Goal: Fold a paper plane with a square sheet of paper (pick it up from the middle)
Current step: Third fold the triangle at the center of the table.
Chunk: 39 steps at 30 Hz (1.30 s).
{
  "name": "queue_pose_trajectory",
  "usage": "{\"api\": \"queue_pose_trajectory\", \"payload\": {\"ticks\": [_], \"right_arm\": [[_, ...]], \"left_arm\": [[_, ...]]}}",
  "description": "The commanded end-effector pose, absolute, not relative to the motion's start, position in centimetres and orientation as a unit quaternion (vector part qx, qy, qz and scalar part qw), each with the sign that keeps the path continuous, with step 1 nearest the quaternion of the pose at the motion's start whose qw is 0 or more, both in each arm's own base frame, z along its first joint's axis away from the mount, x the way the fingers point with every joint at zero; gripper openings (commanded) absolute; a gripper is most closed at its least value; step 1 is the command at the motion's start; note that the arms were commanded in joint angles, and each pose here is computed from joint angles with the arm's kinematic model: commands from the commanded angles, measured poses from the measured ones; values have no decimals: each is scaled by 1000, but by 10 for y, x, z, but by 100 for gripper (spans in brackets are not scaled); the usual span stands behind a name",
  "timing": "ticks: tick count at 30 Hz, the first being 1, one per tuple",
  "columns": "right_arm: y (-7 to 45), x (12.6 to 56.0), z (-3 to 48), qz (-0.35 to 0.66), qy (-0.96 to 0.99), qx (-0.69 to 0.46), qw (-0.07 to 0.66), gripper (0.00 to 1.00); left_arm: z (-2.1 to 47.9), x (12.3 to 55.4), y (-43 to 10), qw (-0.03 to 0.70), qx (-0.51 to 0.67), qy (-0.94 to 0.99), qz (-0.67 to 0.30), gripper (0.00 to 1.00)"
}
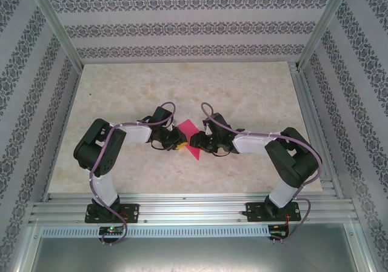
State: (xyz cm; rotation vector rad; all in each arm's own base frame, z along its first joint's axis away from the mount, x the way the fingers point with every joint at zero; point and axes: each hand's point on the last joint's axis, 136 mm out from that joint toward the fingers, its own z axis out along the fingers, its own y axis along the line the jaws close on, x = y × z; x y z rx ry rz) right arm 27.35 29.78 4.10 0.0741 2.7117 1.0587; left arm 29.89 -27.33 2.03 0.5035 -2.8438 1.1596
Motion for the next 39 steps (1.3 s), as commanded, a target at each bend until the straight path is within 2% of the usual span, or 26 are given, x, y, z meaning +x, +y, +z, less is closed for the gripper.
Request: {"api": "queue_pose_trajectory", "payload": {"ticks": [1,3,9,39], "right_arm": [[310,272,56,394,911,7,121,44],[299,271,59,374,918,15,133,54],[287,264,45,361,925,19,118,59],[316,268,44,406,907,8,109,63]], "left_arm": [[-11,287,-262,27,170,-931,323,20],[-10,287,-262,27,170,-931,323,20],[-8,290,-264,25,168,-930,326,20],[-5,292,-265,22,170,-928,329,20]]}}
